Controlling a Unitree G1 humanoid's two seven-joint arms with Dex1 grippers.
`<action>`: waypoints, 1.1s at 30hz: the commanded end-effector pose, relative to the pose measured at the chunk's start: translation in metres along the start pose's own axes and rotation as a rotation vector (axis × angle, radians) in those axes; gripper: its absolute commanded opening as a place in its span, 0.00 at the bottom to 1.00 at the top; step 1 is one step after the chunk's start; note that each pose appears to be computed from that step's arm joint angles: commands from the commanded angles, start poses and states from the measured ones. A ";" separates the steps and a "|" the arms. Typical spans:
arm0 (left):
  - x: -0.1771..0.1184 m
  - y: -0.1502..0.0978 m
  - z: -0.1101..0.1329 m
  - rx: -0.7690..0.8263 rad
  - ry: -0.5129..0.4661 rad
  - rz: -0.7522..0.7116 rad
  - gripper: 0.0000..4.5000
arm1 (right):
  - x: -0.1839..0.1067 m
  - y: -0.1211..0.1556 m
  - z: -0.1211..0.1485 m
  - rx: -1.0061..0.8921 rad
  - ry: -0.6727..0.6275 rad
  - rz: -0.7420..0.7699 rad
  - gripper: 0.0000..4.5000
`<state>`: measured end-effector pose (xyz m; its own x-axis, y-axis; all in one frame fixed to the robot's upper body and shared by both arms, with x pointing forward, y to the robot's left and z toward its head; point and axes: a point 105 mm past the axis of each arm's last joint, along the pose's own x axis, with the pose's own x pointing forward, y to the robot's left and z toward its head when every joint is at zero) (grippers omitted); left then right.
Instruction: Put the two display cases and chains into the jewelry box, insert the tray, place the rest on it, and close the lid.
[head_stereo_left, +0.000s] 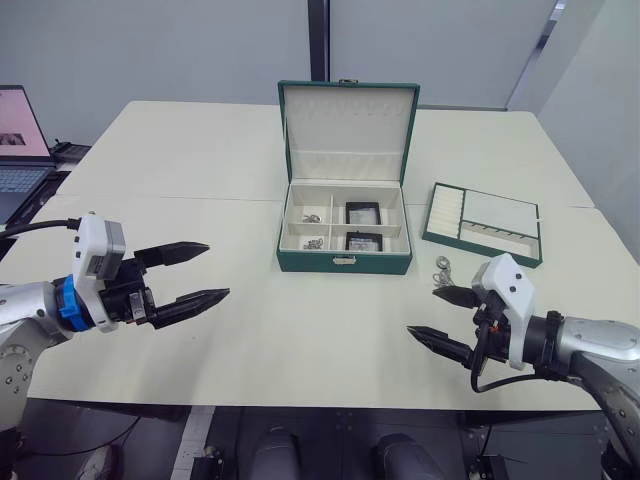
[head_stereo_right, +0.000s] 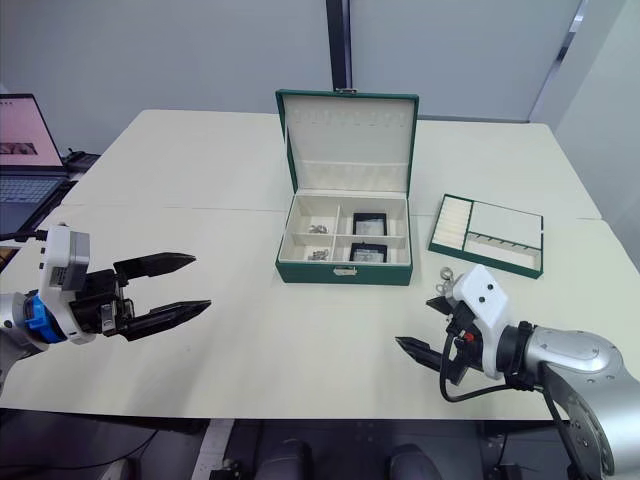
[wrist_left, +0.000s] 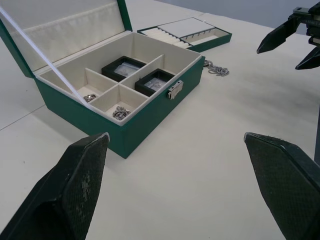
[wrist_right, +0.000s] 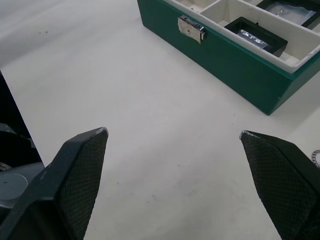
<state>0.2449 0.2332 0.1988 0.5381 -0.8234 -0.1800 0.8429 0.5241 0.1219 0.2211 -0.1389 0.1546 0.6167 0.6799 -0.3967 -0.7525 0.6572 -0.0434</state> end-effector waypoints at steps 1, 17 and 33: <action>-0.006 -0.004 0.007 0.040 0.005 -0.014 1.00 | -0.008 0.003 -0.002 -0.042 -0.013 -0.014 1.00; 0.015 -0.017 0.029 0.068 -0.040 -0.103 1.00 | -0.013 -0.001 -0.011 -0.040 -0.020 -0.029 1.00; 0.026 -0.016 0.032 0.090 -0.066 -0.132 1.00 | -0.014 -0.001 -0.015 -0.032 -0.016 -0.054 1.00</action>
<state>0.2473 0.1971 0.2194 0.4268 -0.8932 -0.1417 0.9004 0.4050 0.1592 0.2097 -0.1542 0.1408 0.6516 0.6479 -0.3945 -0.7232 0.6875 -0.0654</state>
